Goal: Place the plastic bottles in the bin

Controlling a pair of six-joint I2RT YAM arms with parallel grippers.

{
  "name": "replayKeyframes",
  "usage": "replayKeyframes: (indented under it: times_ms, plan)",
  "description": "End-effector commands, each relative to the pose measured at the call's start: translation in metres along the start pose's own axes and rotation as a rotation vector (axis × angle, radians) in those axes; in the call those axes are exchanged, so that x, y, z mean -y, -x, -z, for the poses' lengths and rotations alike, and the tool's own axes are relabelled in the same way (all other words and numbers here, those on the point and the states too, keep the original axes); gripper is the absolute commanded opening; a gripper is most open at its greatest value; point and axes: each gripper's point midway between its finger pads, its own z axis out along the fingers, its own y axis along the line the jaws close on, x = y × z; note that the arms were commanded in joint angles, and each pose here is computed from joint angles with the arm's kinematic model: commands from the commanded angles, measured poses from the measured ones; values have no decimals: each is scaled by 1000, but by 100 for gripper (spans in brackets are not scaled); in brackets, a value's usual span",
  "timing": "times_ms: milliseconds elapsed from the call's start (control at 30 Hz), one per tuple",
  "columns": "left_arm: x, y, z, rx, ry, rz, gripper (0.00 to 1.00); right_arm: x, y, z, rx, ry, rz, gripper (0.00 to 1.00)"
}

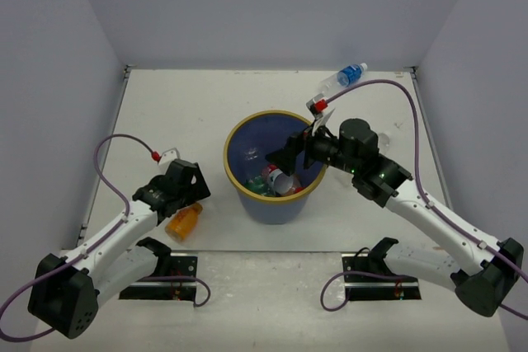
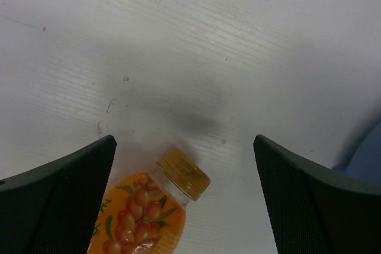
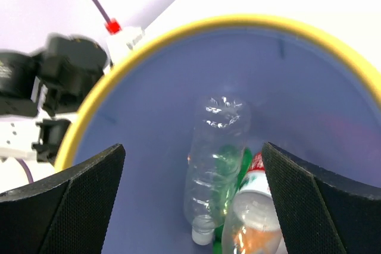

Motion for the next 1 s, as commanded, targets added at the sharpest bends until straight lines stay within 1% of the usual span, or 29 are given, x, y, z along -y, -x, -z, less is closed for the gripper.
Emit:
replayKeyframes:
  times_ms: [0,67,133,200,300,400,533,600,767,967]
  plan:
    - [7,3,0,10,-30,36,100,-22,66,16,152,15,59,99]
    - [7,2,0,8,-33,32,100,-31,96,29,217,5,69,99]
    - [6,1,0,4,-35,32,100,-27,118,41,280,-65,55,99]
    - [6,-1,0,1,-36,32,100,-11,137,59,350,-187,19,99]
    - [7,-6,-2,-19,-42,28,100,23,148,92,432,-387,-64,99]
    - [9,-13,-2,-56,-58,20,100,67,145,124,492,-556,-188,99]
    - [13,-29,0,-124,-90,9,100,99,125,153,536,-664,-255,99]
    - [11,-40,-1,-158,-87,4,100,105,115,159,536,-686,-271,99]
    - [14,-69,5,-261,-112,-51,100,115,97,157,510,-700,-311,99]
    - [25,-84,14,-333,-177,-102,100,124,79,150,469,-708,-339,99]
